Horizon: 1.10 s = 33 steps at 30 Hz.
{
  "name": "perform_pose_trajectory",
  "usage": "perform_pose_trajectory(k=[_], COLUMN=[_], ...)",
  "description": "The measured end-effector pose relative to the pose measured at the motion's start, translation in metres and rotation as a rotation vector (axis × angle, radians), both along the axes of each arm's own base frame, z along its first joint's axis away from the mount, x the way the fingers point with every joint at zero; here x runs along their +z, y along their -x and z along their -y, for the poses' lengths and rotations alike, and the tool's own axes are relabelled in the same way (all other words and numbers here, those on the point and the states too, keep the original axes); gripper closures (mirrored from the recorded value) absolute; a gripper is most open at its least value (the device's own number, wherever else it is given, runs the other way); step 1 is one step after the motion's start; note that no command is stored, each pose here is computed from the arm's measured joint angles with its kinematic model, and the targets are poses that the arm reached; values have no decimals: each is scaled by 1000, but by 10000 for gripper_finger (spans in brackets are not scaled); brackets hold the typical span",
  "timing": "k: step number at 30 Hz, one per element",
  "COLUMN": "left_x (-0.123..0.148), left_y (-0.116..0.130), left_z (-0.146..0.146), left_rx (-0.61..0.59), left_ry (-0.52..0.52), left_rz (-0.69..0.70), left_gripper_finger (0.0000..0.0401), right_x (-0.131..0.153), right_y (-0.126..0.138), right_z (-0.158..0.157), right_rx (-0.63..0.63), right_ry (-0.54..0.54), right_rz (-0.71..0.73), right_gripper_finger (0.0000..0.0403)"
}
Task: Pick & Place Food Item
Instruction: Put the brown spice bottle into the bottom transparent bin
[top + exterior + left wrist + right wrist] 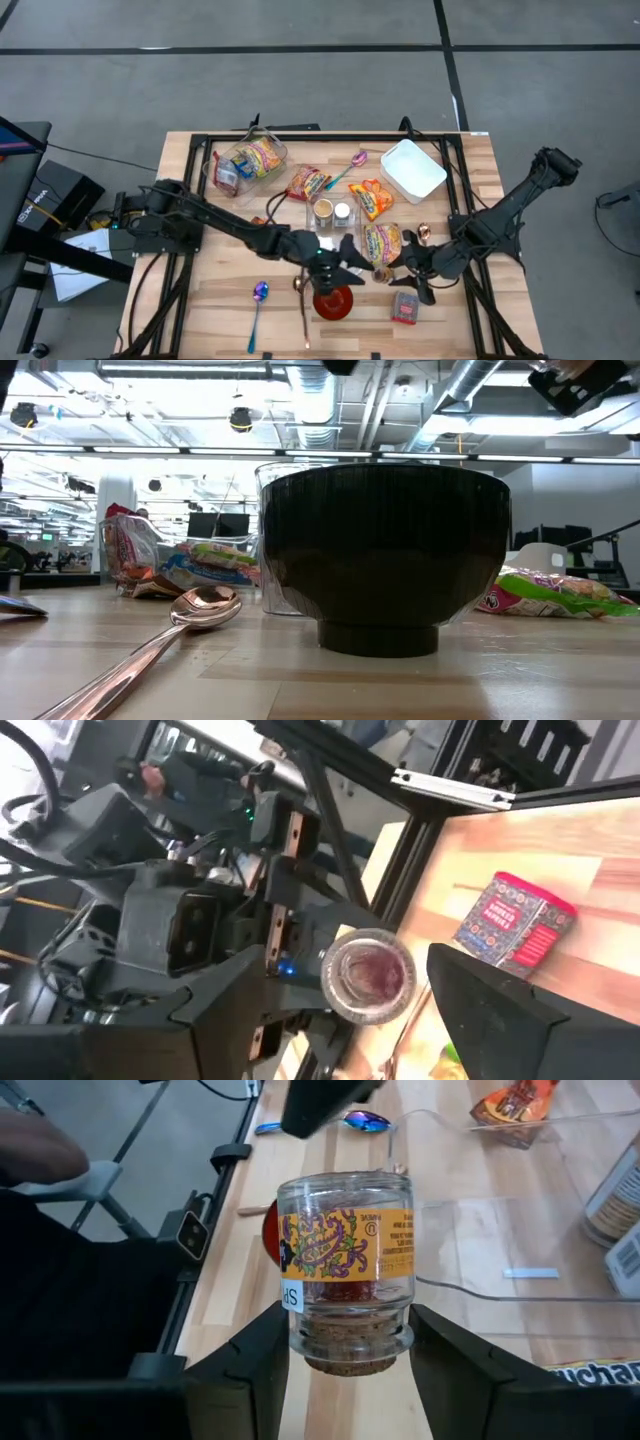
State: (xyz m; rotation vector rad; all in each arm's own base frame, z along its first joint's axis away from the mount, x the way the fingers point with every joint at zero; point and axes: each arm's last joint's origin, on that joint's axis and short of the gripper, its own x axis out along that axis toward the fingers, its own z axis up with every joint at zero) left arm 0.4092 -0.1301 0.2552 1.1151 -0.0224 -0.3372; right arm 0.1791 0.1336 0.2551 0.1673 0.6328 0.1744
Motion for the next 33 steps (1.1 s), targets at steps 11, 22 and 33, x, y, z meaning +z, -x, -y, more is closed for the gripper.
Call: perform_pose_trajectory(k=[11, 22, 33], left_x=[-7, -1, -1], left_y=[-25, -30, -32], left_z=[-2, -16, -25], left_rx=[-87, -155, -161], left_ry=[8, 79, 117], left_rz=[-59, -48, -63], left_gripper_finger=[129, 129, 129], right_x=[0, 1, 4], right_y=[0, -1, -6], right_z=[-1, -1, 3], right_rx=[18, 27, 46], right_ry=[15, 18, 21], right_rz=[7, 19, 52], right_gripper_finger=[236, 236, 236])
